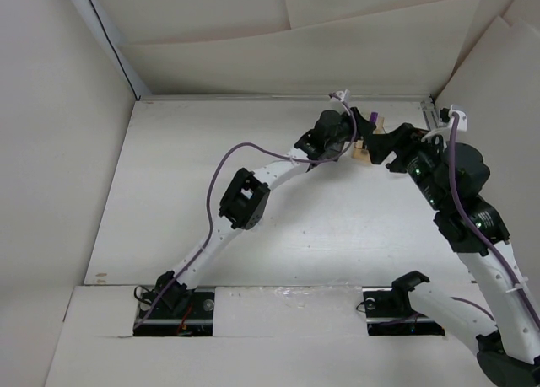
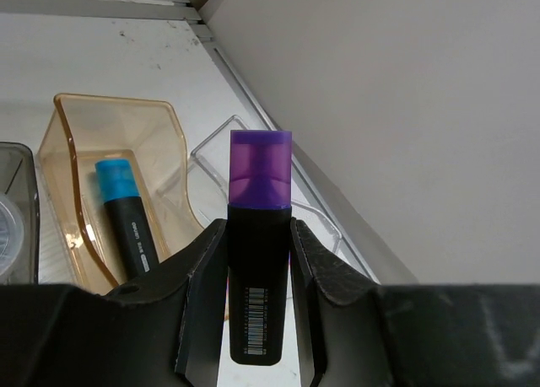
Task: Sort the stationery into containers
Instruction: Place the stationery into the container
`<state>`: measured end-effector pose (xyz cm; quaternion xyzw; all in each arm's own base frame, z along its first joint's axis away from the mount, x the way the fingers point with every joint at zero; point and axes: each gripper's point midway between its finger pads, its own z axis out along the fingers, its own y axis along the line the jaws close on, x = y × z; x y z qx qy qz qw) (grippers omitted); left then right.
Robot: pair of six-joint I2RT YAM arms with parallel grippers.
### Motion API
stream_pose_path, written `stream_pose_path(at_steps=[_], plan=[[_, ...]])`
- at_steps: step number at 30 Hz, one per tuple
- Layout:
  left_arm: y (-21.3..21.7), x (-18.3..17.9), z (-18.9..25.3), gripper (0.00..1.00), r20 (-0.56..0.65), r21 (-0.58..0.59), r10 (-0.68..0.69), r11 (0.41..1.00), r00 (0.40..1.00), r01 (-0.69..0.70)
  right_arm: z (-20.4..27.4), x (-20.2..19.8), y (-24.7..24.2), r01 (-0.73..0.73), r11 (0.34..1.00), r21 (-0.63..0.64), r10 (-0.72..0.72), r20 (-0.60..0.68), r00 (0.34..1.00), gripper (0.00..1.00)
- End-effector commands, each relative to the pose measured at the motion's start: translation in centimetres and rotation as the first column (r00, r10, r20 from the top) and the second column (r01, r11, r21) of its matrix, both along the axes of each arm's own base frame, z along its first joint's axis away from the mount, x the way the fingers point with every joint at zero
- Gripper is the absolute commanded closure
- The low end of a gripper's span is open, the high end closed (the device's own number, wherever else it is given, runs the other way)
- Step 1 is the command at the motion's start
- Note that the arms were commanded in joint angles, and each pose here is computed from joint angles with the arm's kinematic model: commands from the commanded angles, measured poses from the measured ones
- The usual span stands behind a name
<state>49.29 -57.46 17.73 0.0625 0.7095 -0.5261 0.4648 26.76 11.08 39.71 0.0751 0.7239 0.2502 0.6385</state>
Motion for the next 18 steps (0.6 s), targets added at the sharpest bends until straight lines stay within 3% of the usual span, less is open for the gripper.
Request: stream_pose_path(at_steps=[1, 18], plan=[[-0.2, 0.1, 6.9, 0.80, 0.124, -0.155, 0.021, 0.988, 0.992, -0.002, 4.0, -0.9, 0.4, -0.049, 0.998, 0.032, 0.045, 0.116, 0.992, 0.24], [0.4, 2.1, 5.7, 0.73, 0.163, -0.165, 0.124, 0.981, 0.979, -0.097, 3.4, -1.0, 1.5, -0.097, 0.995, 0.025, 0.094, 0.101, 0.990, 0.24]])
